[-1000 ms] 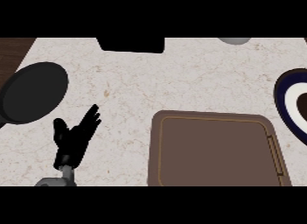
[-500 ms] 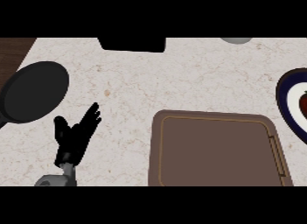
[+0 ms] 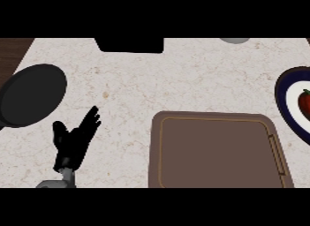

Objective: Pick the bell pepper from the tray and place it in the plate

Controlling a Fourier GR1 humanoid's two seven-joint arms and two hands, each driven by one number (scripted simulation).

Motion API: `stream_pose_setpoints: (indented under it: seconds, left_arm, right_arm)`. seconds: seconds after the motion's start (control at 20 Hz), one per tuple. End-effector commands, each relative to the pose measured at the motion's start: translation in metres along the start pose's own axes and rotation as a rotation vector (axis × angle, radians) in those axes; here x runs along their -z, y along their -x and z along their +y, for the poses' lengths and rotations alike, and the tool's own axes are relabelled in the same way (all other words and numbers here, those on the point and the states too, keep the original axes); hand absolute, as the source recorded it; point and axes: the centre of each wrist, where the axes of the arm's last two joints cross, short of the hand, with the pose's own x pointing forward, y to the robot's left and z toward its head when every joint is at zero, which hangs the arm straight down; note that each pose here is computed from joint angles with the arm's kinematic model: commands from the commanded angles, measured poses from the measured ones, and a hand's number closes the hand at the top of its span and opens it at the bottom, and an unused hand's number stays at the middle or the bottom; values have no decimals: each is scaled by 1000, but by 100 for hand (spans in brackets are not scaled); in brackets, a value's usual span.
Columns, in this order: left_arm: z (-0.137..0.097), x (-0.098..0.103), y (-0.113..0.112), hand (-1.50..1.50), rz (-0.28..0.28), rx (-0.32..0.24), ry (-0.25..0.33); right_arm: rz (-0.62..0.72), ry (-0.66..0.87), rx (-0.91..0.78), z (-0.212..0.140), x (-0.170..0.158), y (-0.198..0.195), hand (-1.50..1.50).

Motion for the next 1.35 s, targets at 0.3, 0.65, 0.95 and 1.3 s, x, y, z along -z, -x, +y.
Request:
stream_pose_setpoints:
  seconds: [0.3, 0.65, 0.95, 1.3]
  left_arm:
    - [2, 1, -4, 0, 4, -8, -26]
    - [17, -4, -2, 0, 12, -9, -36]
    - [13, -9, -2, 0, 15, -28, -47]
    - [30, -13, 6, 0, 29, 2, -45]
  right_arm:
    - [33, -185, 154, -63, -48, 11, -150]
    - [33, -268, 111, -88, -79, 16, -150]
    - [47, -284, 31, -111, -91, 9, -150]
    - [47, -284, -3, -115, -106, 14, -150]
